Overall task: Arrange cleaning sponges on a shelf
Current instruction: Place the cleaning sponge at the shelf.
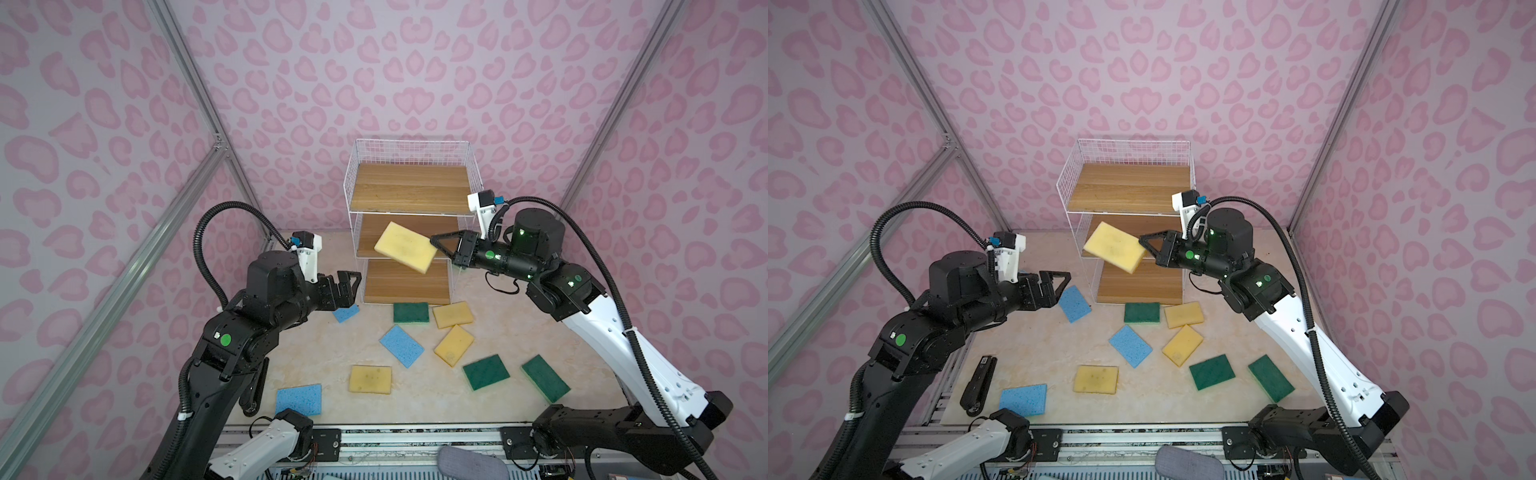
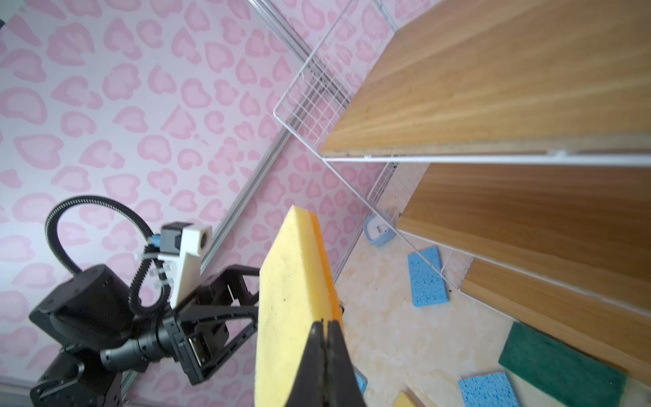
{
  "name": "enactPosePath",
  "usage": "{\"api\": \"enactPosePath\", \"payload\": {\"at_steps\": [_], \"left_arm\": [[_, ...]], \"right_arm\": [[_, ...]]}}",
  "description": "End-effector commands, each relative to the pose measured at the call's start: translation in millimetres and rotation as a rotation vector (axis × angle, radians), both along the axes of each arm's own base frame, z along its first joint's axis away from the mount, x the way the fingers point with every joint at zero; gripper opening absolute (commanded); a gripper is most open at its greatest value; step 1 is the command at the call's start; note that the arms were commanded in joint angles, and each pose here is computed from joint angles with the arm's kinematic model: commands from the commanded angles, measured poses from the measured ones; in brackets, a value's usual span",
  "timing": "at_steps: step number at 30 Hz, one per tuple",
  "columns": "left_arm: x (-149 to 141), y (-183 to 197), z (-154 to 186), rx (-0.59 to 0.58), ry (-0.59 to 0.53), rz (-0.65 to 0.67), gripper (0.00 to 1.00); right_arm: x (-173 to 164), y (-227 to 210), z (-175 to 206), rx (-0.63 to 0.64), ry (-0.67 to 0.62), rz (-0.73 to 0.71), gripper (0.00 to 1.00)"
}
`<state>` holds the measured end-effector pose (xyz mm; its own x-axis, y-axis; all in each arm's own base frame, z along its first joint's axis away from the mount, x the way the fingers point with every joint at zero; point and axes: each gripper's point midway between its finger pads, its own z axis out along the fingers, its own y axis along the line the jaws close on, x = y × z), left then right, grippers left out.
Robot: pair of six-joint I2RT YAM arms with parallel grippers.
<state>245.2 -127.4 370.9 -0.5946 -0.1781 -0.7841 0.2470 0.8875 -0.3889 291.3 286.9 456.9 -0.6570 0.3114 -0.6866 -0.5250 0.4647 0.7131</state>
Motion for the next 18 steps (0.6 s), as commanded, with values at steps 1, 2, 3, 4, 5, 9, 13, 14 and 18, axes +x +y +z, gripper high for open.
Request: {"api": "enactPosePath", "payload": {"at_steps": [1,2,3,4,5,9,13,14,18], "left_arm": [[2.3,10.6,-4.5,-0.009,-0.02,0.07,0.97],[3.0,12.1,-18.0,0.002,0.002,0.081,0.97],[3.3,13.7,-22.6,0.005,0.006,0.091,0.97],[3.6,15.2,-25.8,0.007,0.006,0.1,0.97],[4.2,16.3,-27.8,0.006,0.003,0.108,0.97],[4.5,13.8,-25.2,-0.001,-0.007,0.093,0.96],[5.0,12.2,-21.3,0.007,-0.015,0.079,0.96],[5.0,11.2,-21.6,0.007,-0.013,0.073,0.96],[6.6,8.2,-23.6,0.01,-0.009,0.059,0.96]], "right_arm": [[25.0,-5.0,8.0,-0.023,-0.009,-0.165,0.0],[30.1,-1.1,13.9,-0.02,-0.018,-0.186,0.0],[37.6,2.5,18.4,-0.017,-0.023,-0.215,0.0],[43.1,4.7,22.9,-0.014,-0.028,-0.239,0.0],[50.2,7.3,28.7,-0.01,-0.035,-0.266,0.0],[84.1,16.2,39.7,-0.014,-0.033,-0.378,0.0],[114.0,16.3,46.9,0.012,-0.036,-0.496,0.0],[119.8,16.9,47.0,0.016,-0.034,-0.516,0.0],[143.4,22.1,39.0,0.022,-0.014,-0.59,0.0]]}}
